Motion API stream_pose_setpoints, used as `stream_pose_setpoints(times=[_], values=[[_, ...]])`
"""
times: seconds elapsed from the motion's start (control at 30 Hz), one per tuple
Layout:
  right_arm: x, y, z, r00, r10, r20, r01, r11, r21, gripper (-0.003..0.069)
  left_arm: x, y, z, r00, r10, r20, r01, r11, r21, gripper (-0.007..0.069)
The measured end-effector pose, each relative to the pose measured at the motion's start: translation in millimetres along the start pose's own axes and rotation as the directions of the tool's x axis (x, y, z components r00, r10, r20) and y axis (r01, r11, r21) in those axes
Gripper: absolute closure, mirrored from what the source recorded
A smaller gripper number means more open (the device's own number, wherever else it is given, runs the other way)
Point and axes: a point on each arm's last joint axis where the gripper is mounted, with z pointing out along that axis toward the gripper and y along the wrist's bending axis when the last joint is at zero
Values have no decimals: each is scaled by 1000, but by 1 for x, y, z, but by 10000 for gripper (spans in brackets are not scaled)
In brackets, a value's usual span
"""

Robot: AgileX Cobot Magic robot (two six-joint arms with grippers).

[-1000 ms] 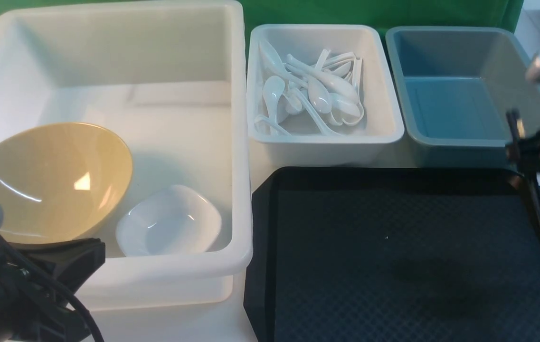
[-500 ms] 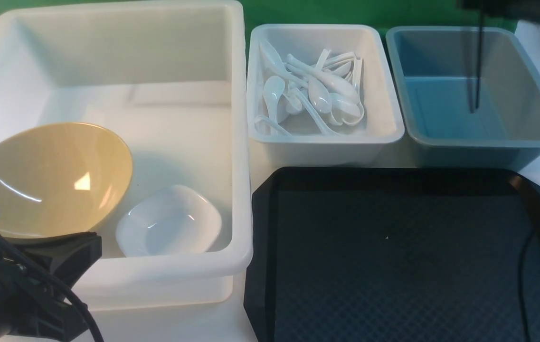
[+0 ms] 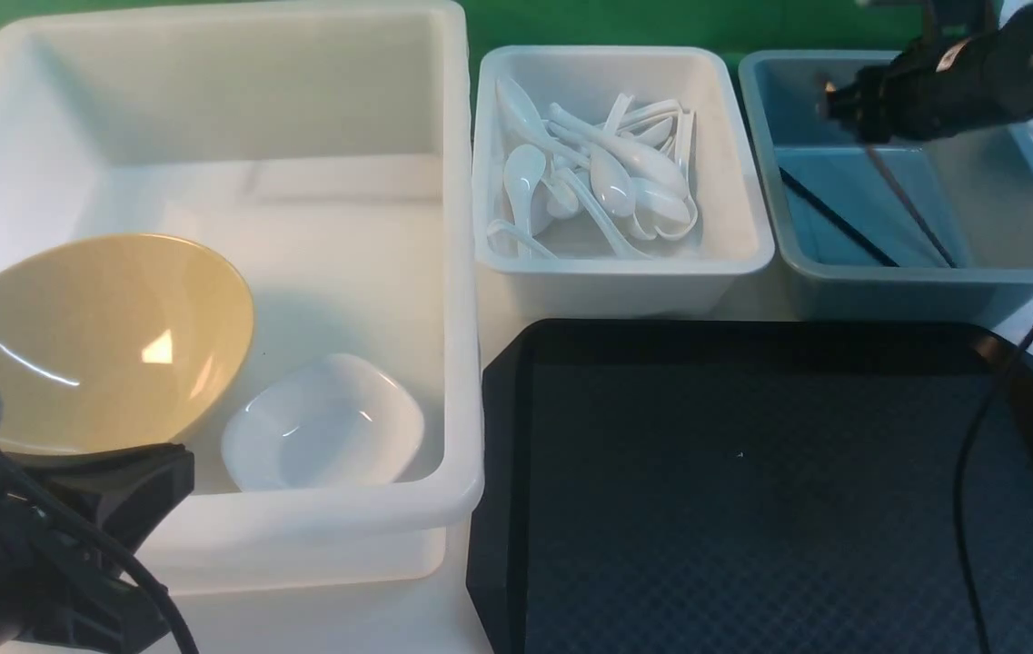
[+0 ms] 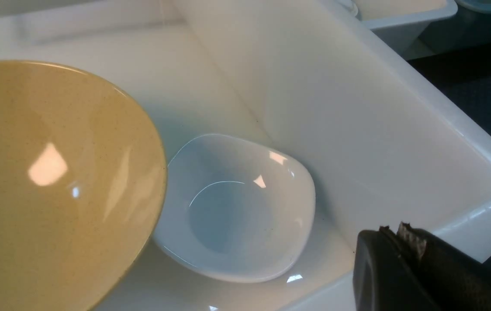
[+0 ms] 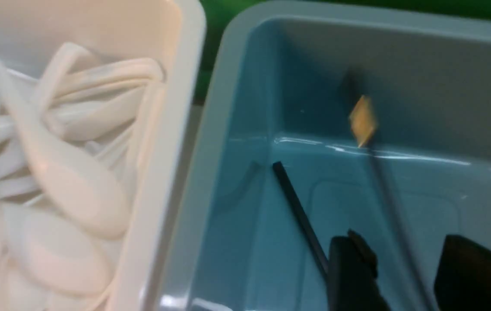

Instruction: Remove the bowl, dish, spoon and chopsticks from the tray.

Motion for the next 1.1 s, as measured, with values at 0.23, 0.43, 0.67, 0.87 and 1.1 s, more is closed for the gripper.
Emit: stream_pose_setpoints(times=[0.23, 0.43, 0.67, 0.87, 1.1], values=[[-47, 6, -132, 986, -146, 83, 147, 989, -5, 564, -2, 2, 0, 1000, 0, 20, 0, 1000, -17, 613], [-42, 9, -236, 950, -184, 251, 183, 983, 29, 625, -2, 2, 0, 1000, 0, 20, 0, 1000, -17, 613], [57, 8, -313, 834, -194, 516, 163, 981, 107, 625, -2, 2, 0, 1000, 3, 19, -3, 1000, -17, 613], [159, 5, -289, 847, -159, 507, 124, 987, 101, 625, -2, 2, 0, 1000, 7, 19, -7, 1000, -17, 613], [236, 4, -268, 901, -76, 427, 56, 997, 59, 625, -2, 2, 0, 1000, 10, 19, -10, 1000, -18, 613]])
